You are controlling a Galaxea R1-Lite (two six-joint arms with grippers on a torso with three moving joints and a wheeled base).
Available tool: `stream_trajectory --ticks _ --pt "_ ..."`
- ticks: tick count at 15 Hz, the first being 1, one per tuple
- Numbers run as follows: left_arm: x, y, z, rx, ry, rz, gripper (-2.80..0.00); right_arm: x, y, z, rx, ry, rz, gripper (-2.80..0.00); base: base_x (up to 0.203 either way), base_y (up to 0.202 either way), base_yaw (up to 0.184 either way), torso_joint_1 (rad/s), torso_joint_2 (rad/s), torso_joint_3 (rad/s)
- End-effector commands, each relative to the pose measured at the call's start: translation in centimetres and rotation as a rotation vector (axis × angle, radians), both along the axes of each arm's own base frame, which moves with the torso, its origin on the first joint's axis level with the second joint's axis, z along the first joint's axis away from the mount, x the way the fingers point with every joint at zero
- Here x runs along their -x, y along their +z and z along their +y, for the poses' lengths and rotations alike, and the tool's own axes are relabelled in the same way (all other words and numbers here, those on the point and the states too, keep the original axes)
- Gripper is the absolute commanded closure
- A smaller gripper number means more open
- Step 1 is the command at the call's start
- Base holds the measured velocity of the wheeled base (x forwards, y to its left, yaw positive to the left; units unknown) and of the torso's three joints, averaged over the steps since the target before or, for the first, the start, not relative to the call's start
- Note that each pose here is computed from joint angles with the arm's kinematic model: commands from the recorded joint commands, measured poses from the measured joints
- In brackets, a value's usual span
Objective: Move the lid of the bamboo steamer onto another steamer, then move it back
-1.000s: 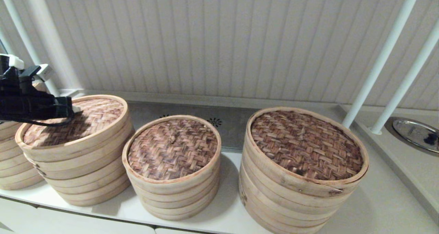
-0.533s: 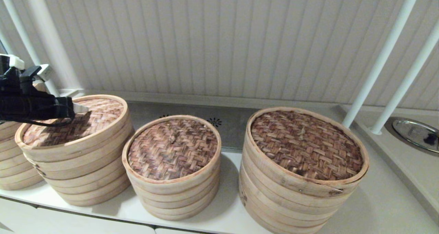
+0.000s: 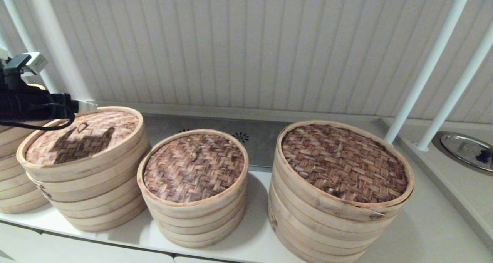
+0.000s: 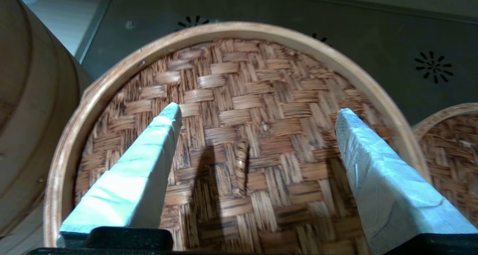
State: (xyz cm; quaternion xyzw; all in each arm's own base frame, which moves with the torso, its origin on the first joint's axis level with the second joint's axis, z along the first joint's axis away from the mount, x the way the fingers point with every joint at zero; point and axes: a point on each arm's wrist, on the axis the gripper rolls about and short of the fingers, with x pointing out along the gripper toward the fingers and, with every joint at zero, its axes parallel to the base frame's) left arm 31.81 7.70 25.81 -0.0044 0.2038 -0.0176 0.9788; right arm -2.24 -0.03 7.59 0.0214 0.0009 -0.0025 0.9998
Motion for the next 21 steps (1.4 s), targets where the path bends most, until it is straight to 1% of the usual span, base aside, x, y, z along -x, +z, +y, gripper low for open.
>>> stream_trajectory --ticks 1,3,4,5,7,8,9,11,12,14,16,18,20,21 --pt "1.3 1.4 -0.3 -0.019 -0.005 -0.040 0.00 0.0 0.0 0.0 0.000 0.000 0.003 0.00 0.000 0.000 0.000 0.000 0.00 0.000" --pt "2.4 2.3 -0.7 -0.031 -0.008 -0.063 0.00 0.0 0.0 0.0 0.000 0.000 0.003 0.00 0.000 0.000 0.000 0.000 0.00 0.000" --pt "3.5 2.8 -1.1 -0.035 -0.013 -0.077 0.00 0.0 0.0 0.0 0.000 0.000 0.003 0.00 0.000 0.000 0.000 0.000 0.00 0.000" --pt "4.5 2.8 -2.0 -0.034 -0.034 -0.074 0.00 0.0 0.0 0.0 0.000 0.000 0.003 0.00 0.000 0.000 0.000 0.000 0.00 0.000" --pt "6.1 1.8 -3.5 -0.045 -0.042 -0.043 0.00 0.0 0.0 0.0 0.000 0.000 0.003 0.00 0.000 0.000 0.000 0.000 0.00 0.000" --pt "7.1 1.3 -4.9 -0.060 -0.055 -0.035 0.00 0.0 0.0 0.0 0.000 0.000 0.003 0.00 0.000 0.000 0.000 0.000 0.00 0.000" --pt "8.3 1.0 -5.5 -0.070 -0.055 -0.040 0.00 0.0 0.0 0.0 0.000 0.000 0.003 0.00 0.000 0.000 0.000 0.000 0.00 0.000" --pt "10.8 1.6 -6.0 -0.079 -0.056 -0.097 0.00 0.0 -0.1 0.0 0.000 0.000 0.004 0.00 0.000 0.000 0.000 0.000 0.00 0.000" --pt "12.4 2.0 -6.2 -0.077 -0.060 -0.130 0.00 0.0 0.0 0.0 0.000 0.000 0.003 0.00 0.000 0.000 0.000 0.000 0.00 0.000" --pt "15.7 2.1 -6.6 -0.071 -0.077 -0.173 0.00 0.0 0.0 0.0 0.000 0.000 0.003 0.00 0.000 0.000 0.000 0.000 0.00 0.000" --pt "19.6 1.3 -6.9 -0.069 -0.080 -0.210 0.00 0.0 0.0 0.0 0.000 0.000 0.003 0.00 0.000 0.000 0.000 0.000 0.00 0.000" --pt "23.5 -0.2 -7.1 -0.074 -0.067 -0.254 0.00 0.0 0.0 0.0 0.000 0.000 0.003 0.00 0.000 0.000 0.000 0.000 0.00 0.000" --pt "27.2 -2.2 -7.6 -0.077 -0.068 -0.295 0.00 0.0 -0.1 0.0 0.000 0.000 0.004 0.00 0.000 0.000 0.000 0.000 0.00 0.000" --pt "29.0 -3.7 -7.8 -0.078 -0.069 -0.307 0.00 0.0 0.0 0.0 0.000 0.000 0.003 0.00 0.000 0.000 0.000 0.000 0.00 0.000"
